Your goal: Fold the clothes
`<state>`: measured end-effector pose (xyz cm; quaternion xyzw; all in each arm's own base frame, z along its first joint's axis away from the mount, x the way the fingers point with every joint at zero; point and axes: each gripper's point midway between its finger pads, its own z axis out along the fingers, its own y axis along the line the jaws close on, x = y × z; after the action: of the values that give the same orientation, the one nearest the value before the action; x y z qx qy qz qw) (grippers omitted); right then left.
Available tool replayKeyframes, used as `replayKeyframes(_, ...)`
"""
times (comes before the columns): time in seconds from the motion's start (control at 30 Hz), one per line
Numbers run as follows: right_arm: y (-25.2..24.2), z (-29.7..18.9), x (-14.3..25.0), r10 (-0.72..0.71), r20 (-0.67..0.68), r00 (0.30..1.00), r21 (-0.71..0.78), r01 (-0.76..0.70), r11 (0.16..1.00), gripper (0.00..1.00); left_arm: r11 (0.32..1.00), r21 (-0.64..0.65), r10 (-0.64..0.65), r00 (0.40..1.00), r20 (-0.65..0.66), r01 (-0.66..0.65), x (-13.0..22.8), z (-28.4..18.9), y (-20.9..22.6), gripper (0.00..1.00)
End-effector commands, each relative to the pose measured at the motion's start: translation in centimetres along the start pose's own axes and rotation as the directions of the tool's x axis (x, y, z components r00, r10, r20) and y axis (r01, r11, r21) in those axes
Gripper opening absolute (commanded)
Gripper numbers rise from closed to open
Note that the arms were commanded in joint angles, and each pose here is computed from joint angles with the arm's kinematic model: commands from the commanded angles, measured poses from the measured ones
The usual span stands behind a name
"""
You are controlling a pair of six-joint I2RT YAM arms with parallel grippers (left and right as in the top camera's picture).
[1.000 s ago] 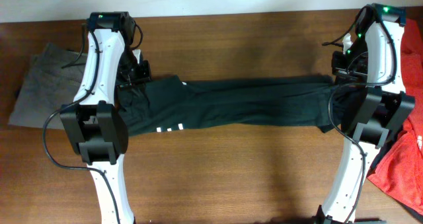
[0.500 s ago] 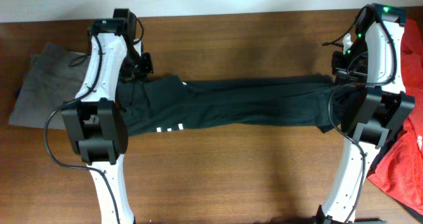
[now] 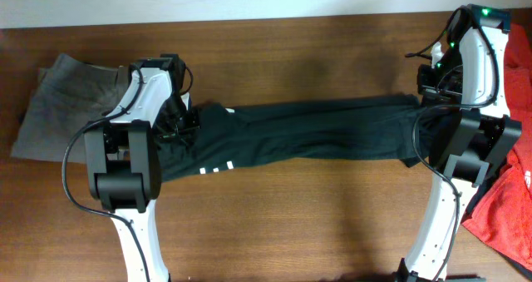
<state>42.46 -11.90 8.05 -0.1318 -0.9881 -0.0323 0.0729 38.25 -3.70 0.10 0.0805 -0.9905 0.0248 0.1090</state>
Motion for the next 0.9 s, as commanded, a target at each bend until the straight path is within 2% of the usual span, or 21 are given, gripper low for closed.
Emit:
replayKeyframes(0.0, -0.6, -2.5, 0.1, 0.004, 0.062, 0.998, 0.028, -0.006, 1.000, 0.08, 1.000, -0.018, -0.012, 0.996, -0.089, 0.010, 1.9, 1.8, 0.5, 0.01)
replayKeyframes(0.13, -0.6, -2.5, 0.1, 0.004, 0.062, 0.998, 0.028, -0.006, 1.000, 0.11, 0.999, -0.038, -0.014, 0.994, -0.106, 0.010, 2.4, 1.8, 0.8, 0.00)
replayKeyframes(0.27, -0.6, -2.5, 0.1, 0.004, 0.062, 0.998, 0.028, -0.006, 1.000, 0.13, 0.991, -0.130, -0.017, 0.996, -0.085, 0.006, 2.0, 1.7, 2.4, 0.01)
replayKeyframes(0.37, -0.7, -2.5, 0.1, 0.002, 0.062, 0.998, 0.029, -0.003, 1.000, 0.15, 0.984, -0.172, -0.067, 0.996, -0.061, 0.055, 1.6, 1.6, 3.4, 0.01)
replayKeyframes(0.53, -3.3, -2.2, -0.1, 0.017, 0.062, 0.998, 0.086, -0.023, 0.996, 0.22, 0.980, -0.144, -0.144, 0.989, -0.026, 0.139, 0.6, 1.6, 5.0, 0.01)
replayKeyframes(0.87, -3.4, -1.1, 0.6, 0.061, 0.021, 0.998, -0.027, -0.060, 0.998, 0.21, 0.984, -0.073, -0.168, 0.985, -0.028, 0.165, 0.2, 1.6, 4.7, 0.01)
